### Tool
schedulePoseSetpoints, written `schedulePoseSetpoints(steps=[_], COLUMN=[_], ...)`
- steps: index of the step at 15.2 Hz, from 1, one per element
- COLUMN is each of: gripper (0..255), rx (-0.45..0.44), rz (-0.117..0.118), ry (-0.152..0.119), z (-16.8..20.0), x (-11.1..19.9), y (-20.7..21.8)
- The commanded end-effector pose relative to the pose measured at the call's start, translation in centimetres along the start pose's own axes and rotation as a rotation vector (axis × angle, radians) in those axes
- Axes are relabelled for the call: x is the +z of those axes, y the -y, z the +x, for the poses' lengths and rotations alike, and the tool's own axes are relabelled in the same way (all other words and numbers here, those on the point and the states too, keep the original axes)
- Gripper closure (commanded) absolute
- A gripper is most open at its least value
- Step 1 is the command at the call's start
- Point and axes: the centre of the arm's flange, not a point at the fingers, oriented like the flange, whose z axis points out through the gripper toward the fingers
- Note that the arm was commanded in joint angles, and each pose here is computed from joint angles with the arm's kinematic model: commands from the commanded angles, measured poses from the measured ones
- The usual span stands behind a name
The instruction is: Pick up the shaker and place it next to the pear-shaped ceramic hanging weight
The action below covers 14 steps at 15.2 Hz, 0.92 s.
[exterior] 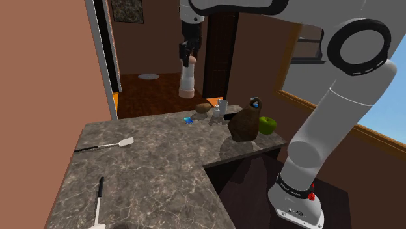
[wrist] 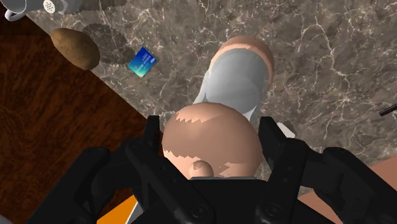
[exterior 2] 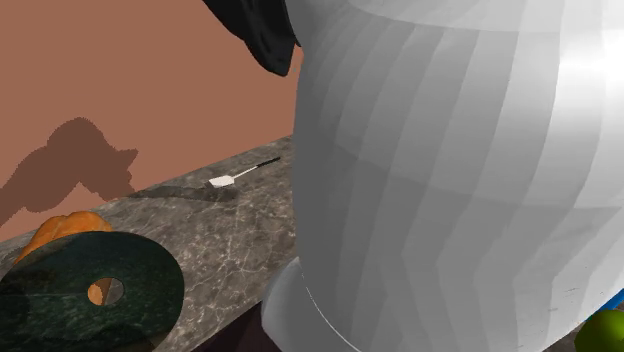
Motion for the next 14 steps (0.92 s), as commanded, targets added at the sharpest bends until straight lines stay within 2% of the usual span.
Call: schedulePoseSetpoints(steps=[1,14], gripper=[255,255], rx=[-0.002,-0.002], rz=[0.000,0.000], ry=[-0.001,-0.001], z=[-0.1,-1.2], x=[0.6,5.0], y=[-2.7,-19.2])
